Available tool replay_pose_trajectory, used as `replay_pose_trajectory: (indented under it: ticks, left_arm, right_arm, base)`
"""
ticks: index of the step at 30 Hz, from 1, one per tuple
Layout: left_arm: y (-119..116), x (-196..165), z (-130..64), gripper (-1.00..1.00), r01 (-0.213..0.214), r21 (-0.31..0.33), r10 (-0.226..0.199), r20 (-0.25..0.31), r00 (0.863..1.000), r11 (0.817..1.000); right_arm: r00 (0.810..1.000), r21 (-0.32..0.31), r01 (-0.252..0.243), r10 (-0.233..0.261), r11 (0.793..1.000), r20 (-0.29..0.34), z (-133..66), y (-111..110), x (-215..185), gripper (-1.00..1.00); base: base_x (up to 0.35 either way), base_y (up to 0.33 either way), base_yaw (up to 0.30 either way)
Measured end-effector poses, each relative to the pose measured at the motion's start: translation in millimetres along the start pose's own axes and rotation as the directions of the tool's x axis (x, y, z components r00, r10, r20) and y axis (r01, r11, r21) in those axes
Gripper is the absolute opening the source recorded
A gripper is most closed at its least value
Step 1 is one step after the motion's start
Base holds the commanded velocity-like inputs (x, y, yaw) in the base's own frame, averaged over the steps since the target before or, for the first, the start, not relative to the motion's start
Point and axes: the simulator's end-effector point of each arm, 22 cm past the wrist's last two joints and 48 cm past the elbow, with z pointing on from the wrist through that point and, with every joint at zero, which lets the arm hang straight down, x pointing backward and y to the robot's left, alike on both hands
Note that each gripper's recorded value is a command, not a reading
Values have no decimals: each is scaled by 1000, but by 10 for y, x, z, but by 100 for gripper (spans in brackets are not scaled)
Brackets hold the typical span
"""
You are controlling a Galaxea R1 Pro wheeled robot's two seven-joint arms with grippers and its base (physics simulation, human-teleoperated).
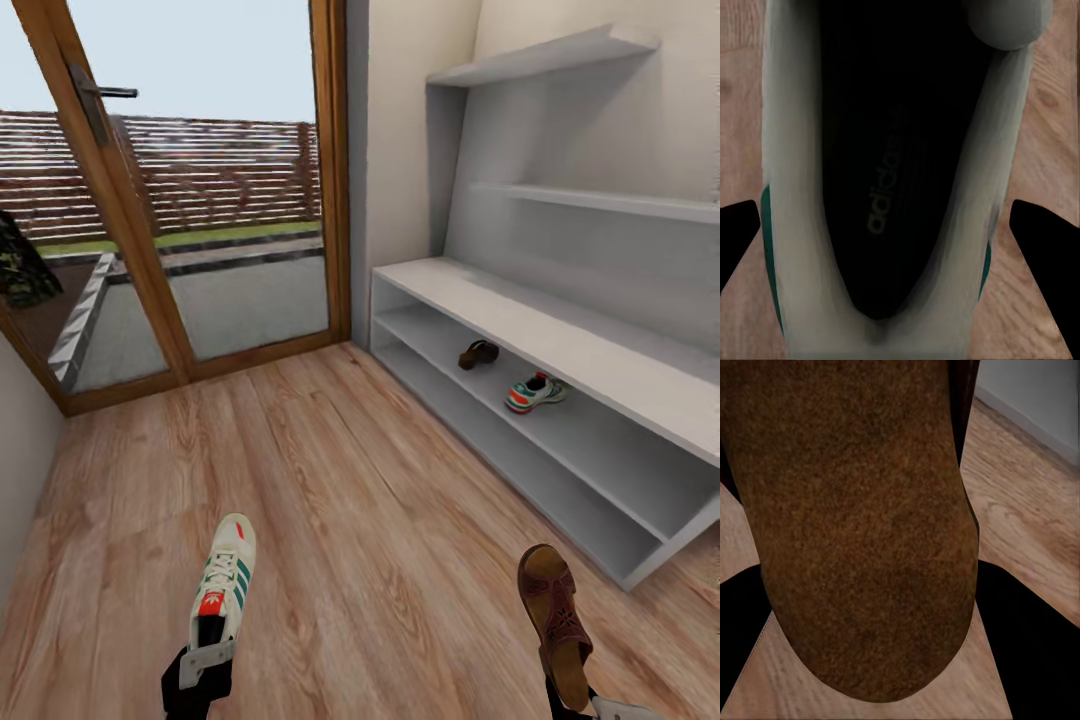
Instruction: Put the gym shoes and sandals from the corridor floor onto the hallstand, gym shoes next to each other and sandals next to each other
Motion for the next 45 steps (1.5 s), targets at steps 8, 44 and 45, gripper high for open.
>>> replay_pose_trajectory:
  ticks: [8,44,45]
  left_arm:
    - [1,5,-2,-100,0,0,0,-1,1000,1000]
    - [-12,3,-1,-100,1,6,-1,0,1000,1000]
    - [-11,4,-1,-100,1,6,-1,0,1000,1000]
  right_arm:
    - [1000,0,0,0,1000,0,0,2,1,-100]
    - [1000,1,0,0,1000,0,1,-2,0,-100]
    - [1000,0,0,0,1000,0,1,-1,0,-100]
  base:
    - [287,195,-268]
    - [123,279,-268]
    - [122,304,-268]
